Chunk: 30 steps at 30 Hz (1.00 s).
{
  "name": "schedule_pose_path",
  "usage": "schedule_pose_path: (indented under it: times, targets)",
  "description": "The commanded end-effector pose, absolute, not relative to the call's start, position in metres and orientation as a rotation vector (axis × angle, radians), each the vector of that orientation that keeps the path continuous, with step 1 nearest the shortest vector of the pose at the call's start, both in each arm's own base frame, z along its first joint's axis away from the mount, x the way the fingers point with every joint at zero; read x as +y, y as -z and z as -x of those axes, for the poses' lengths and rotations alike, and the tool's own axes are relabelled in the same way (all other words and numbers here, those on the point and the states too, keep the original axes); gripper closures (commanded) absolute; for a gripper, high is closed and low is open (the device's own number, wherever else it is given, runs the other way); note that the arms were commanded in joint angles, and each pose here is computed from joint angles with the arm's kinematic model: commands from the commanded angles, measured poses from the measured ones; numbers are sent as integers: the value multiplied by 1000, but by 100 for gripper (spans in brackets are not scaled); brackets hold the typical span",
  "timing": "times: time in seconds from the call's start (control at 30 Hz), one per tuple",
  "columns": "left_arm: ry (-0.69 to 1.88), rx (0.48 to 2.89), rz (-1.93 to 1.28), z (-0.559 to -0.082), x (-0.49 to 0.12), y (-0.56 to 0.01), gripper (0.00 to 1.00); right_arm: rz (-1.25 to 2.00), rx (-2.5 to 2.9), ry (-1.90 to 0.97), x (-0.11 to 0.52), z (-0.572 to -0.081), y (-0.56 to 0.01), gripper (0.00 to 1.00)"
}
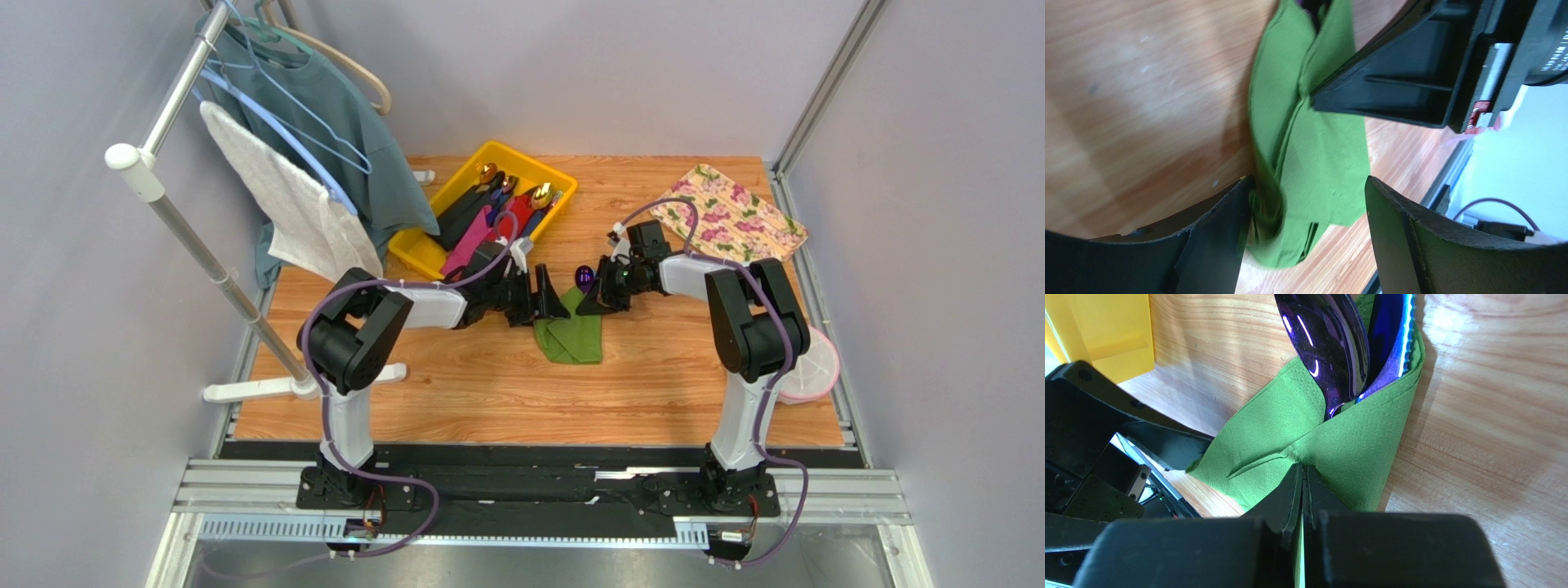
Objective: Place the utensils on the paper napkin and roll it up
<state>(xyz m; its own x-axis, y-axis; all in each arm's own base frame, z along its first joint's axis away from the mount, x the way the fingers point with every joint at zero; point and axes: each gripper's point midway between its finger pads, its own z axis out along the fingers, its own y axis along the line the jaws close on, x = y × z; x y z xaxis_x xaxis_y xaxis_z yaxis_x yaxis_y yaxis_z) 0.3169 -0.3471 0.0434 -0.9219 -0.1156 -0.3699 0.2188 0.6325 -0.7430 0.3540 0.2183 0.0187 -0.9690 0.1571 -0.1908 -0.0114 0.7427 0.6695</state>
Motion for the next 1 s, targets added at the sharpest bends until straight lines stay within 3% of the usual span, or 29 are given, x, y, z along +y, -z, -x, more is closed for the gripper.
schedule_pose_path:
  times: [0.0,0.23,0.57,0.73,0.87,0.97]
  targets:
    - [1300,2445,-191,-315,-364,-33,26,-172,2892,-799,190,-325,27,100]
    - [1401,2463,-187,-302,-365,-34,32,-172,2888,-794,190,-326,26,100]
    - [1272,2553,-77,-296,-323,-38,43,-172,2892,-789,190,-325,28,100]
    - [1381,2527,-44,-292,-330,-46,47,-176,2892,-790,190,-324,27,100]
    - [1480,2505,-10,-291,-339,-51,46,-180,2891,-793,190,-325,28,100]
    - [1522,2448,-37,-292,-349,-62,38,-180,2891,-793,191,-326,28,100]
